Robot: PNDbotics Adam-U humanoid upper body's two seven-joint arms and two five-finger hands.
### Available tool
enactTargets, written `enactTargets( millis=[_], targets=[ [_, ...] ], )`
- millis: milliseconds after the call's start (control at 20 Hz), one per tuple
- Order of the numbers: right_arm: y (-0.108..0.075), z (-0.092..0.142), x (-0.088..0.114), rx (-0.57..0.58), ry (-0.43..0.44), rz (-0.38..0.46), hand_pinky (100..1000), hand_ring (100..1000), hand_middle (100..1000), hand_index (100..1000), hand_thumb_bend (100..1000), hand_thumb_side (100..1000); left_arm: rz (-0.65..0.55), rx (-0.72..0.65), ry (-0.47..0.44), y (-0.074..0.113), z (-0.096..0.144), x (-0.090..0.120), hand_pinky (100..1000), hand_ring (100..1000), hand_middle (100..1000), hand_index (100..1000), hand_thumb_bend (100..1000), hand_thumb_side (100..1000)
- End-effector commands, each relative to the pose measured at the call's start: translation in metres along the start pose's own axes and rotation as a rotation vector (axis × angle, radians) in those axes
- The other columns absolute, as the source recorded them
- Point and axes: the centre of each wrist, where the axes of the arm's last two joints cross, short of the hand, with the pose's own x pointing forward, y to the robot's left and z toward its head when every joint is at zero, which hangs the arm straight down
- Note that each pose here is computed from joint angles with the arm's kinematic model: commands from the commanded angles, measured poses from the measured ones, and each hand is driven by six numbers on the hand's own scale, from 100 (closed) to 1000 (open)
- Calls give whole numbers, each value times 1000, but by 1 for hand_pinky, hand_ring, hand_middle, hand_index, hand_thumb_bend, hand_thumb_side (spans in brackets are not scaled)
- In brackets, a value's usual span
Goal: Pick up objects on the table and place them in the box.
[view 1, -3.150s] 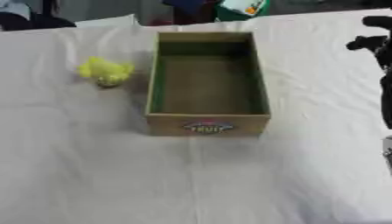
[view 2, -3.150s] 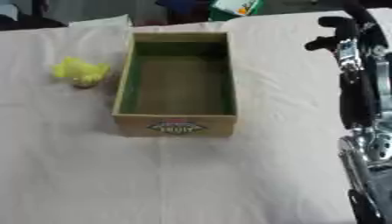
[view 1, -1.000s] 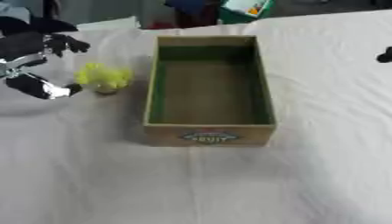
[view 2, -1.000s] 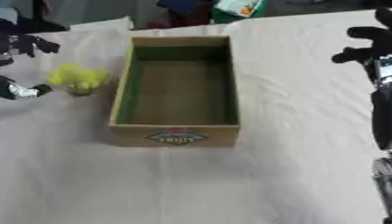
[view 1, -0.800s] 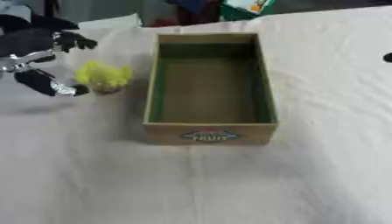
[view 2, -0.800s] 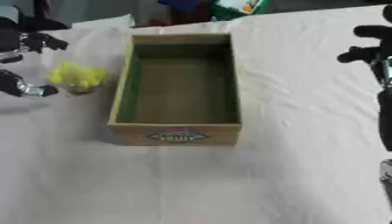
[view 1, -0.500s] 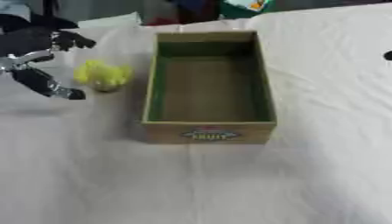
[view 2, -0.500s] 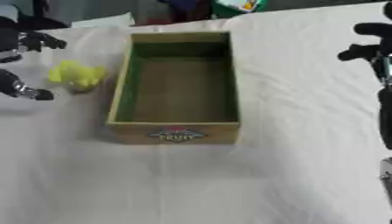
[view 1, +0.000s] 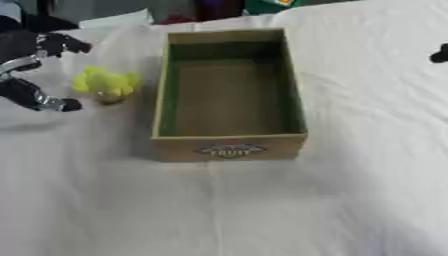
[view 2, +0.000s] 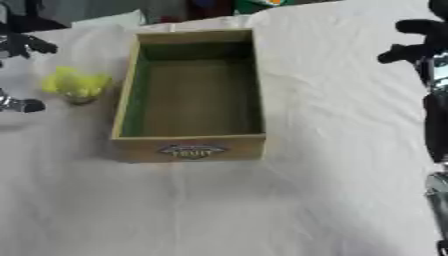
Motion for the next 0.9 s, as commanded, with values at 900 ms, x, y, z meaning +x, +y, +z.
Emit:
enactTargets(
  millis=[900],
  targets=[
    [-3, -11, 12, 32, -55, 15, 829, 599, 731, 942, 100, 731, 40, 6, 140, -6, 35, -25, 662, 824, 824, 984, 490, 709]
  ],
)
